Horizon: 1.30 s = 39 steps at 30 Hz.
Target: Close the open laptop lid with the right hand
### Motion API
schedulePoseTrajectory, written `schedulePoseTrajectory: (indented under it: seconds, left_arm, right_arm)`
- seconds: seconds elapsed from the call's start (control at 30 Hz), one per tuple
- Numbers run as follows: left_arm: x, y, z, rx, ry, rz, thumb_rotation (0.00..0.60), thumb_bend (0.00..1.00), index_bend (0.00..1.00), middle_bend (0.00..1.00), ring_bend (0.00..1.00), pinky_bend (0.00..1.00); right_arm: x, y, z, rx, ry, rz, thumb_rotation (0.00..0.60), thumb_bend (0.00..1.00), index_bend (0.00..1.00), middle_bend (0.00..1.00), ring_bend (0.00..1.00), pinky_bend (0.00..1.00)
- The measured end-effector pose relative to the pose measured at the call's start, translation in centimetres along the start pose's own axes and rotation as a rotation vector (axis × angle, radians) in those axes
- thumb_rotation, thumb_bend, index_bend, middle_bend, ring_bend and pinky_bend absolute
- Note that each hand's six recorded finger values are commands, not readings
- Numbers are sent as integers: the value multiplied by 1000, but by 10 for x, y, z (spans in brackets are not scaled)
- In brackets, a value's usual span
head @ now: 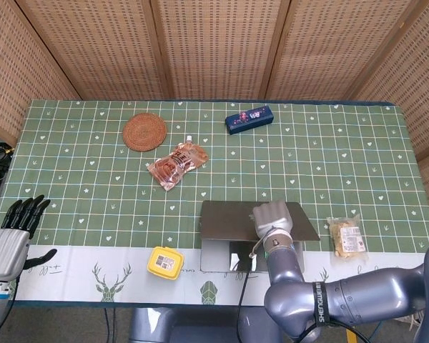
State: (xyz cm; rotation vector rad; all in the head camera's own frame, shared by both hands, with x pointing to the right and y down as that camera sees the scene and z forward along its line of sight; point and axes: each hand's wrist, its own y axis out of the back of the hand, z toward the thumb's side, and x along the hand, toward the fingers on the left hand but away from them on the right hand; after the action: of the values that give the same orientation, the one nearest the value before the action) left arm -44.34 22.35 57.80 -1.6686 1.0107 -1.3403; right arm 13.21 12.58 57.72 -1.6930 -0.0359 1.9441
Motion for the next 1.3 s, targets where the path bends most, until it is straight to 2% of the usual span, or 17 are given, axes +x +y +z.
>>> schedulePoseTrajectory:
  seconds: [0.27,0.53,1.3]
  left_arm:
    - [0,0,0,-1,-2,2,600,134,0,0,0,0]
    - [-1,2,1,-1,-3,6,600,134,0,0,0,0]
    - [-2,3,1,2,-7,11,600,135,0,0,0,0]
  right_arm:
    - [-2,-8,5,7,14,38,600,1000,601,433,322,390]
    - [-9,-26,10,21,28,86,600,1000,600,432,322,387]
    - [-28,-55,21,25,66,127,600,1000,591,425,319,375]
